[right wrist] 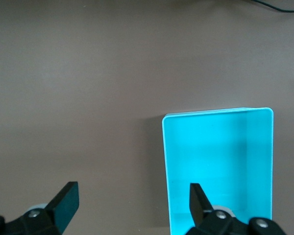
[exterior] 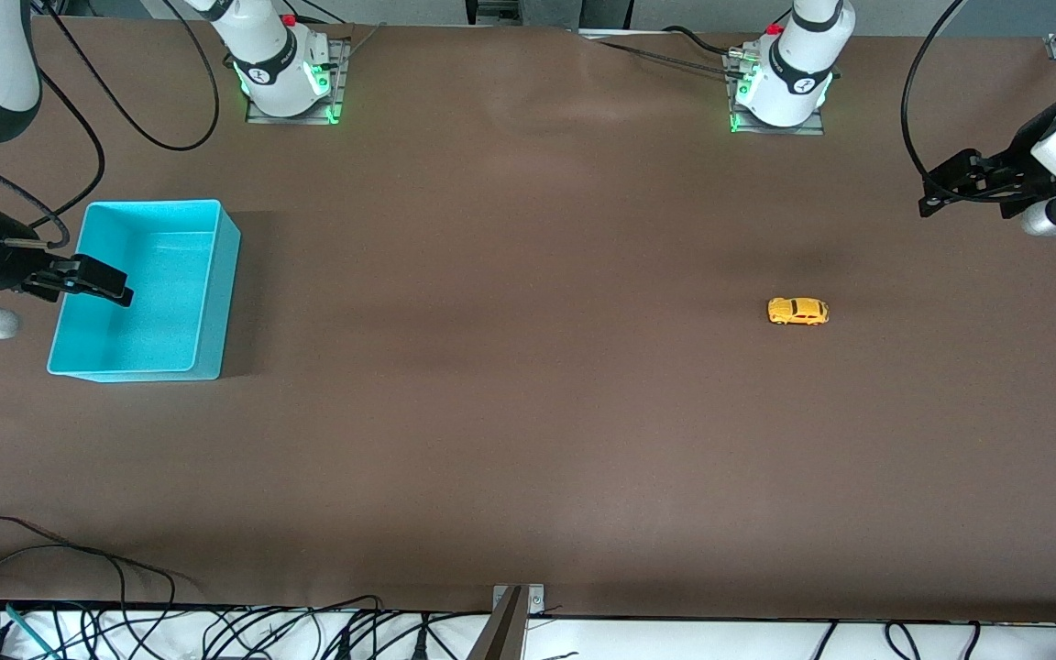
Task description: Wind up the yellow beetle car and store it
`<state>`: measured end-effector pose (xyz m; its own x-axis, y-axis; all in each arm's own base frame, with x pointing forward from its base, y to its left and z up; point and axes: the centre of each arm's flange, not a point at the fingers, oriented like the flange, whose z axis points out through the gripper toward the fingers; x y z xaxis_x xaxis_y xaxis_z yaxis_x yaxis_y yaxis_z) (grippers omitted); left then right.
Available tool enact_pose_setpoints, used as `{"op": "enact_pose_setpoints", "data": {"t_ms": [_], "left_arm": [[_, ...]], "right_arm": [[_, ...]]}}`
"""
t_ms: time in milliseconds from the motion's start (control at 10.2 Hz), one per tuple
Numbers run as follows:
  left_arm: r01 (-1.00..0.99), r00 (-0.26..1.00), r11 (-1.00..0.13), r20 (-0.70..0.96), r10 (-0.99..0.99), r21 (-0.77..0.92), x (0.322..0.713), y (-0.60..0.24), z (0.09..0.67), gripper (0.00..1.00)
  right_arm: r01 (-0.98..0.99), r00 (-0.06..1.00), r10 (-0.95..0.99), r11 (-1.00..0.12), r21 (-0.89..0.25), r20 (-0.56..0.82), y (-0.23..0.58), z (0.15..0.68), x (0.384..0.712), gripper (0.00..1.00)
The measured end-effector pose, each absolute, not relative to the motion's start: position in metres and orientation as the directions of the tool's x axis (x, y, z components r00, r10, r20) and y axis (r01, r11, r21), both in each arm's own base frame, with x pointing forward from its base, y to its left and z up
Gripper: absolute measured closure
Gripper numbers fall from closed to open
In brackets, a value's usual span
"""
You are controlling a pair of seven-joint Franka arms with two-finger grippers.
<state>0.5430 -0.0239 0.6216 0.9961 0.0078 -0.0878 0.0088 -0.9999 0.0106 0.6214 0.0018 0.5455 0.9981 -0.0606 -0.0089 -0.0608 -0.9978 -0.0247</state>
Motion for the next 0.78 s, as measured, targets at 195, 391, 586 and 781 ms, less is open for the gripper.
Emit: {"op": "enact_pose_setpoints", "data": {"t_ms": [195, 391, 586, 781], "left_arm": [[0.010, 0.996, -1.000, -0.088, 0.009, 0.011, 0.5430, -0.0237, 0.6216, 0.00], [0.010, 0.996, -1.000, -0.088, 0.009, 0.011, 0.5430, -0.0235, 0.6216, 0.00], [0.010, 0.996, -1.000, -0.088, 0.009, 0.010, 0.5430, -0.0235, 0.6216, 0.00], [0.011, 0.996, -1.000, -0.088, 0.010, 0.010, 0.5430, -0.0234, 0.6216, 0.00]], "right_arm": [[-0.061, 0.998, -0.061, -0.998, -0.024, -0.015, 0.0017, 0.5418, 0.6226, 0.00], [-0.062, 0.998, -0.061, -0.998, -0.024, -0.016, 0.0015, 0.5409, 0.6229, 0.00], [-0.062, 0.998, -0.062, -0.998, -0.024, -0.016, 0.0012, 0.5408, 0.6230, 0.00], [-0.063, 0.998, -0.062, -0.998, -0.023, -0.018, 0.0010, 0.5397, 0.6233, 0.00]]}}
